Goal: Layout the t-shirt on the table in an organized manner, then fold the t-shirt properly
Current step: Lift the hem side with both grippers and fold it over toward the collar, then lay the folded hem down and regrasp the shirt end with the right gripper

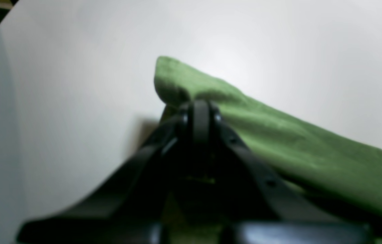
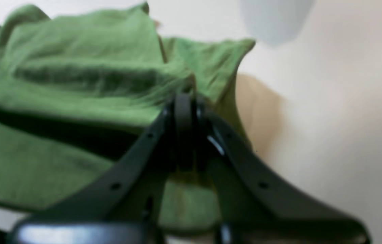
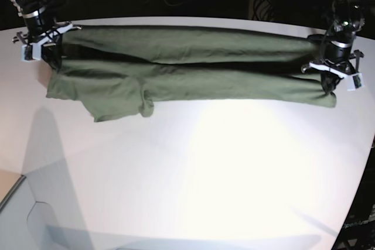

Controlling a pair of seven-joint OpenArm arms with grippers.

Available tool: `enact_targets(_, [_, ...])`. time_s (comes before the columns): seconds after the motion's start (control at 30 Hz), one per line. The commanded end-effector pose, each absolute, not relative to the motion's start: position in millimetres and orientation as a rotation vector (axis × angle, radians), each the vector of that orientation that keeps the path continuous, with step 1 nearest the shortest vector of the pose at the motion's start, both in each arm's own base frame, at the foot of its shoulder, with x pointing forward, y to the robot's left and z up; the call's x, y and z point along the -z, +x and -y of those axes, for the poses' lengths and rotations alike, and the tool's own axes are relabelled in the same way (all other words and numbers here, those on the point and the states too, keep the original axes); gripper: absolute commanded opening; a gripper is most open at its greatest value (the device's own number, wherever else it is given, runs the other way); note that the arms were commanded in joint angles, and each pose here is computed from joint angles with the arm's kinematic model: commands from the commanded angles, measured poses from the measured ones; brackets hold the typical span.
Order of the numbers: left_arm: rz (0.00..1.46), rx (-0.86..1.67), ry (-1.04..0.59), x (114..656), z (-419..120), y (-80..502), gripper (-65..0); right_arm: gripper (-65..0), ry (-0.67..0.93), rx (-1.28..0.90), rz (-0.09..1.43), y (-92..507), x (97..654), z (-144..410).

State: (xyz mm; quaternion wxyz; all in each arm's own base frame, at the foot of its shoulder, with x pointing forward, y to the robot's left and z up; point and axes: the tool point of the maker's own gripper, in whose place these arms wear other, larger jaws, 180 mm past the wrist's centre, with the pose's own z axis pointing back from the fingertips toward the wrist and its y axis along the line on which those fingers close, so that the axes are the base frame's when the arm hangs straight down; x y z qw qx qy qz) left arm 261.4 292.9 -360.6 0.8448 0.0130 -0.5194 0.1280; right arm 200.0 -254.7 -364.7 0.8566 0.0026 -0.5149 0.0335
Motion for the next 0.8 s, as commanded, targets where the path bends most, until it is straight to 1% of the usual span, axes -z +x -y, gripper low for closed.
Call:
enact_targets(0.0, [1.142,-0.258,0.043,348,-299,267,-64.7,-65.0,0.013,-0.077,1.107,199,359,255])
enact_targets(0.1, [1.139,-0.258,0.034,350,-295,267,-64.7,-65.0,0.053,-0.055,1.052,189,381,249])
enact_targets(0.2, [1.123,-0.258,0.035,354,-294,261,-64.7,-65.0,0.059,-0.031,1.024,183,392,252])
enact_targets(0.37, [1.112,-0.260,0.046,357,-299,258,-64.7,-65.0,0.057,-0.035,1.020,182,393,254])
enact_targets(0.77, [0.988,-0.321,0.065,402,-313,235,-64.7,-65.0,0.053,-0.037,1.013,183,394,254])
